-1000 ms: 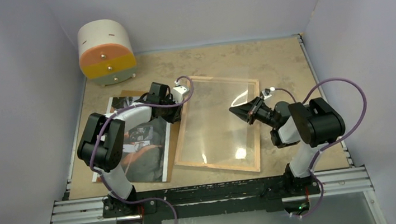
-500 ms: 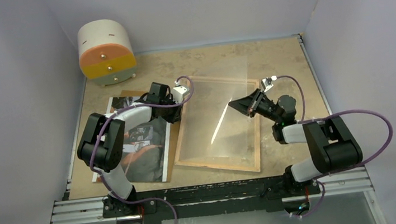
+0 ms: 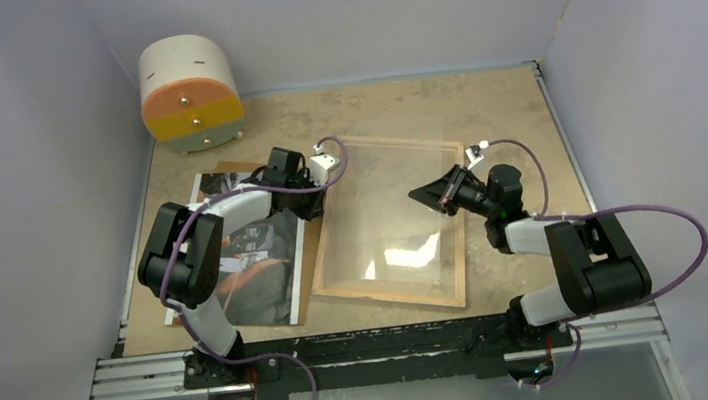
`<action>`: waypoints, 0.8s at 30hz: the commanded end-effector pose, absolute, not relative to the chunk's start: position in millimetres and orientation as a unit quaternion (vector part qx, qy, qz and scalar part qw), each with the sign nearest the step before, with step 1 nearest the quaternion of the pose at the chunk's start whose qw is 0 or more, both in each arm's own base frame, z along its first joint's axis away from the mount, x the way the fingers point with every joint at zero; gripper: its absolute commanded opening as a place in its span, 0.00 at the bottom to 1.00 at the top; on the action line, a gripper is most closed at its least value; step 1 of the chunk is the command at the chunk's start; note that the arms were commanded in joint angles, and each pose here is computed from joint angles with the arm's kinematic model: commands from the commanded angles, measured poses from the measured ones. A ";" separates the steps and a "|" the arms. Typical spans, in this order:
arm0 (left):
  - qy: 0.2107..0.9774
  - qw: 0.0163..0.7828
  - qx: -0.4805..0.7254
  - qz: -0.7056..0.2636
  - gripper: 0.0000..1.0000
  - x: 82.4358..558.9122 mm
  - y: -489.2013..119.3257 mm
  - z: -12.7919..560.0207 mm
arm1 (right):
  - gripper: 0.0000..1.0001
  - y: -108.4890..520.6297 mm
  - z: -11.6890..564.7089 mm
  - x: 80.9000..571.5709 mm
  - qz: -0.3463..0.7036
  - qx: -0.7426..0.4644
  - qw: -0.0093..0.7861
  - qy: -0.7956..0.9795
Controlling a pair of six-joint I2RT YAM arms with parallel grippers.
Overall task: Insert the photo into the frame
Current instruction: Place the photo frame item in the photo frame.
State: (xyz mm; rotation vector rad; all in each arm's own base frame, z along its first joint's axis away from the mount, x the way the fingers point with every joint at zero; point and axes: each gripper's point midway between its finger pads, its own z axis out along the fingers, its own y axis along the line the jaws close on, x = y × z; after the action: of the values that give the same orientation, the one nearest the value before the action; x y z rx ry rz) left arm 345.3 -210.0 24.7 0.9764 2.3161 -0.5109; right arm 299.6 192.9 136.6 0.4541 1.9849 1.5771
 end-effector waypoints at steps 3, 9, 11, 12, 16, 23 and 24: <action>0.864 0.261 0.381 -0.199 0.00 326.1 -212.5 18.7 | 0.00 185.5 122.2 291.7 0.530 0.168 0.286 0.780; 0.864 0.261 0.381 -0.200 0.00 326.9 -213.1 19.6 | 0.00 177.0 114.8 287.4 0.508 0.176 0.290 0.792; 0.864 0.261 0.381 -0.200 0.00 326.6 -213.0 19.9 | 0.00 174.1 111.4 286.5 0.499 0.181 0.291 0.796; 0.864 0.261 0.381 -0.200 0.00 326.4 -212.9 19.8 | 0.00 172.9 109.4 285.7 0.494 0.183 0.292 0.798; 0.864 0.261 0.381 -0.199 0.00 327.1 -212.9 20.1 | 0.00 165.4 101.4 284.0 0.473 0.191 0.296 0.808; 0.865 0.259 0.380 -0.202 0.00 327.5 -214.1 19.5 | 0.00 153.8 93.2 282.5 0.445 0.193 0.306 0.819; 0.865 0.259 0.380 -0.202 0.00 327.5 -214.4 19.6 | 0.00 153.1 92.2 282.6 0.444 0.194 0.306 0.820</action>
State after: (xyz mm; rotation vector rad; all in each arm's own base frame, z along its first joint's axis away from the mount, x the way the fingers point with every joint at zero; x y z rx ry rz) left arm 345.0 -210.0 24.7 0.9884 2.3101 -0.5062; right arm 282.9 158.7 98.3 0.5382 2.1530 1.2385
